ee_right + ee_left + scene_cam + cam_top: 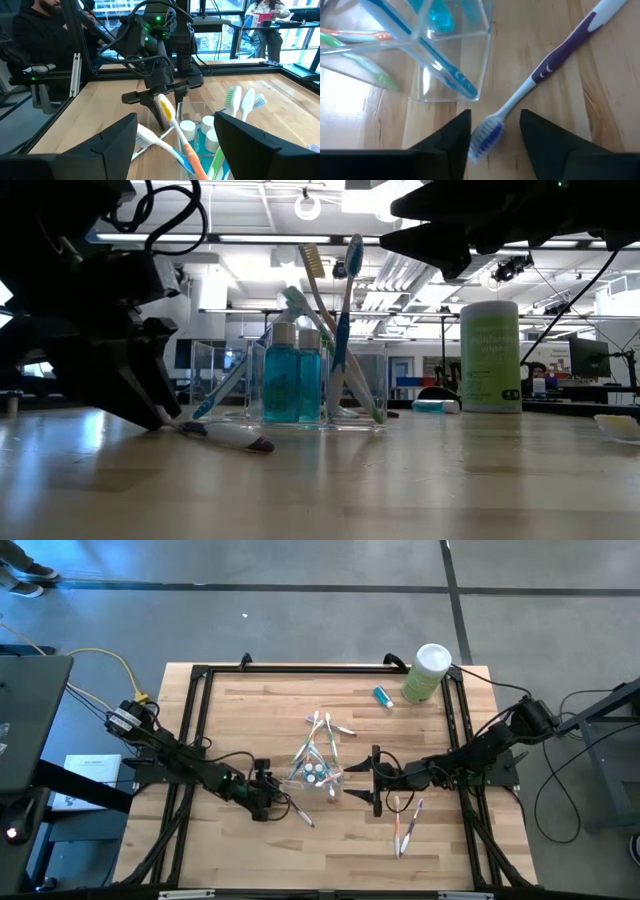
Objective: Pick & Place toothbrushing station
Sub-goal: Put the purple toothbrush into the right side of the transparent organizer
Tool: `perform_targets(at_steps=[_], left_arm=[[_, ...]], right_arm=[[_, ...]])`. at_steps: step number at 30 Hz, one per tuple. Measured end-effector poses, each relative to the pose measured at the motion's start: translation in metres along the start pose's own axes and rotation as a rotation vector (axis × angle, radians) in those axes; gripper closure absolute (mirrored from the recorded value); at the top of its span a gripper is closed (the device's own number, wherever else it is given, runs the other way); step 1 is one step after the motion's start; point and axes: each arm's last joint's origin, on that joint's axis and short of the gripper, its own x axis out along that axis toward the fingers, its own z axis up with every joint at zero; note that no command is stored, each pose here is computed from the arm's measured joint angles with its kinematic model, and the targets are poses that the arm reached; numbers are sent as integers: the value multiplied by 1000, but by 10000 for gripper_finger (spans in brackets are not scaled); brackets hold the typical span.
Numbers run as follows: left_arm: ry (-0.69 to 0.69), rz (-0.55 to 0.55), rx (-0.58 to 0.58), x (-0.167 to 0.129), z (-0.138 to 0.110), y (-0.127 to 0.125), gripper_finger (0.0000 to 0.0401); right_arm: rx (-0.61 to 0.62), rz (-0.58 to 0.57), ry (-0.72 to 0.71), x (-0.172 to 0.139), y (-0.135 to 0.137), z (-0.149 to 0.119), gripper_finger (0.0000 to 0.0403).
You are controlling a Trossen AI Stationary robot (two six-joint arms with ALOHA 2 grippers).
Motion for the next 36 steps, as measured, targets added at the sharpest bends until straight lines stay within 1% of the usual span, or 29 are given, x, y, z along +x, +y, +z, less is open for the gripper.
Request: perform_targets(at_steps=[5, 11, 13, 19, 22, 24, 26, 28, 31, 33, 36], left_arm=[[7, -7, -1, -1, -2, -3, 303], [1, -12, 47, -7, -6, -13, 382], [-5, -30, 71, -11, -9, -19, 391], [-84, -80, 170, -38, -16, -43, 394], [-175, -73, 243, -57, -15, -53, 400], [-263, -41, 300, -72, -9, -60, 401], [-328, 21, 333, -83, -6, -65, 401], [-377, 72, 347, -92, 0, -70, 400], [-426, 126, 415, -102, 11, -76, 400], [-448, 203, 471, -107, 18, -78, 400], [-460, 341, 594, -114, 26, -78, 400]], right_arm=[[0, 0, 0, 0, 0, 0, 147], [0, 0, 0, 0, 0, 0, 147], [0, 0, 0, 0, 0, 0, 147], [-1, 0, 3, 0, 0, 0, 147], [-2, -1, 7, 0, 0, -1, 147], [-2, -1, 7, 0, 0, -1, 147], [-2, -1, 7, 0, 0, -1, 147], [-2, -1, 7, 0, 0, -1, 147], [-2, -1, 7, 0, 0, -1, 147], [-2, -1, 7, 0, 0, -1, 147], [-3, -1, 8, 0, 0, -1, 147]])
